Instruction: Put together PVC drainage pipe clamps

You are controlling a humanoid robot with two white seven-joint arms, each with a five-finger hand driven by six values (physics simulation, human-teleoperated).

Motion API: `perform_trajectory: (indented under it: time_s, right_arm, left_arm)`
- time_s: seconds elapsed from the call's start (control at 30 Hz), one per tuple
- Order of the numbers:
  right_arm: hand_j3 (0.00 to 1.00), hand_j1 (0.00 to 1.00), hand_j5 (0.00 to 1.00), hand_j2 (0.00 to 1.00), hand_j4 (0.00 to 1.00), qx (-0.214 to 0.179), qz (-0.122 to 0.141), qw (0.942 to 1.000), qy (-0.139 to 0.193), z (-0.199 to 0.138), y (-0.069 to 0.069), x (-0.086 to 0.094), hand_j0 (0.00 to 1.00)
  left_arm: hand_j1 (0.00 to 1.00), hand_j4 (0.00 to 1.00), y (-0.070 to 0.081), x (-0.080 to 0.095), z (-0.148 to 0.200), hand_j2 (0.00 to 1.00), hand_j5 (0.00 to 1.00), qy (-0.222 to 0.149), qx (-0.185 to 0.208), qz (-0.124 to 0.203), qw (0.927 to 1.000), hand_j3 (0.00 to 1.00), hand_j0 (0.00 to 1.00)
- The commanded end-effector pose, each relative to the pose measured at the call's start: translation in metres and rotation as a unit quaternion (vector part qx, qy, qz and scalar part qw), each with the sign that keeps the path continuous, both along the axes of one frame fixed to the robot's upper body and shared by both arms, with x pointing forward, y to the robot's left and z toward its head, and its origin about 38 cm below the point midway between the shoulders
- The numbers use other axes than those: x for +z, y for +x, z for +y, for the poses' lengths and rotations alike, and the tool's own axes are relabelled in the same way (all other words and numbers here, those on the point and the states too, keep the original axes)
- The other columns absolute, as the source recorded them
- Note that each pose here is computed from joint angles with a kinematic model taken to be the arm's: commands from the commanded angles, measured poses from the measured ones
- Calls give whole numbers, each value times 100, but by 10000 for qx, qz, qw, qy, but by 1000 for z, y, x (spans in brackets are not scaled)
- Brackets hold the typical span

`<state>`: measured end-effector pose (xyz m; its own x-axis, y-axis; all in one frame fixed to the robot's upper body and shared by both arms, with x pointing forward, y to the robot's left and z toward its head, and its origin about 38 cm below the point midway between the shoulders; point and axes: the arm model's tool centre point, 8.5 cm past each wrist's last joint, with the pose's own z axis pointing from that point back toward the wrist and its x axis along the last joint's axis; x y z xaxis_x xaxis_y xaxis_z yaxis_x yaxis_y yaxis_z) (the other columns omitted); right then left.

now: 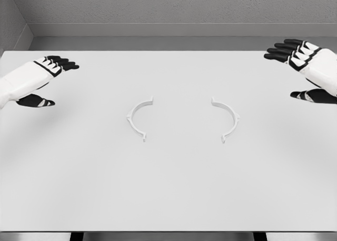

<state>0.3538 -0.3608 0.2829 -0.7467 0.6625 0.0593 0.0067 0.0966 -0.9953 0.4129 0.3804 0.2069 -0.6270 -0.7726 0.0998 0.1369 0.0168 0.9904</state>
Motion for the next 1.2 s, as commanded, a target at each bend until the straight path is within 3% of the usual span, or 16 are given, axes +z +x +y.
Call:
perform_trajectory:
  time_s: [0.0,0.17,0.23,0.27,0.37,0.47,0.6,0.77,0.87,0.93,1.0,1.17]
  right_arm:
    - [100,100,100,100,100,30,-36,9999,-107,4,-1,-1,100]
    - [100,100,100,100,100,36,-58,9999,-80,4,1,3,100]
    - [100,100,100,100,100,-151,114,9989,-434,6,18,-13,100]
    - [100,100,100,100,100,-307,-1,9978,-586,8,28,-18,100]
    - [100,100,100,100,100,-541,26,9967,-603,9,44,-34,100]
    - [100,100,100,100,100,-604,483,9952,-606,11,51,-70,100]
    - [100,100,100,100,100,-414,682,9946,-661,24,49,-86,100]
    - [100,100,100,100,100,-49,583,9962,-639,47,34,-84,100]
    - [100,100,100,100,100,-28,641,9967,-502,51,31,-91,100]
    - [100,100,100,100,100,-20,537,9981,-318,54,30,-90,100]
    - [100,100,100,100,100,-30,667,9972,-329,53,26,-100,100]
    - [100,100,100,100,100,-32,726,9967,-368,53,24,-103,100]
  left_arm:
    - [100,100,1,-2,-2,100,100,-52,-4,6,10000,100,100]
    - [100,100,4,-12,-14,100,100,-103,-34,42,9999,100,100]
    - [100,100,8,-19,-28,100,100,2,-101,-12,9999,100,100]
    - [100,100,9,-23,-33,100,100,30,-126,-18,9999,100,100]
    - [100,100,10,-29,-45,100,100,48,-229,8,9997,100,100]
    - [100,100,12,-35,-61,100,100,86,-359,9,9993,100,100]
    - [100,100,17,-40,-88,100,100,125,-604,-2,9981,100,100]
    - [100,100,28,-53,-103,100,100,69,-641,166,9978,100,100]
    - [100,100,36,-56,-105,100,100,63,-610,237,9978,100,100]
    - [100,100,38,-61,-111,100,100,33,-633,305,9975,100,100]
    - [100,100,42,-62,-113,100,100,-10,-606,326,9976,100,100]
    - [100,100,42,-69,-124,100,100,-56,-683,423,9968,100,100]
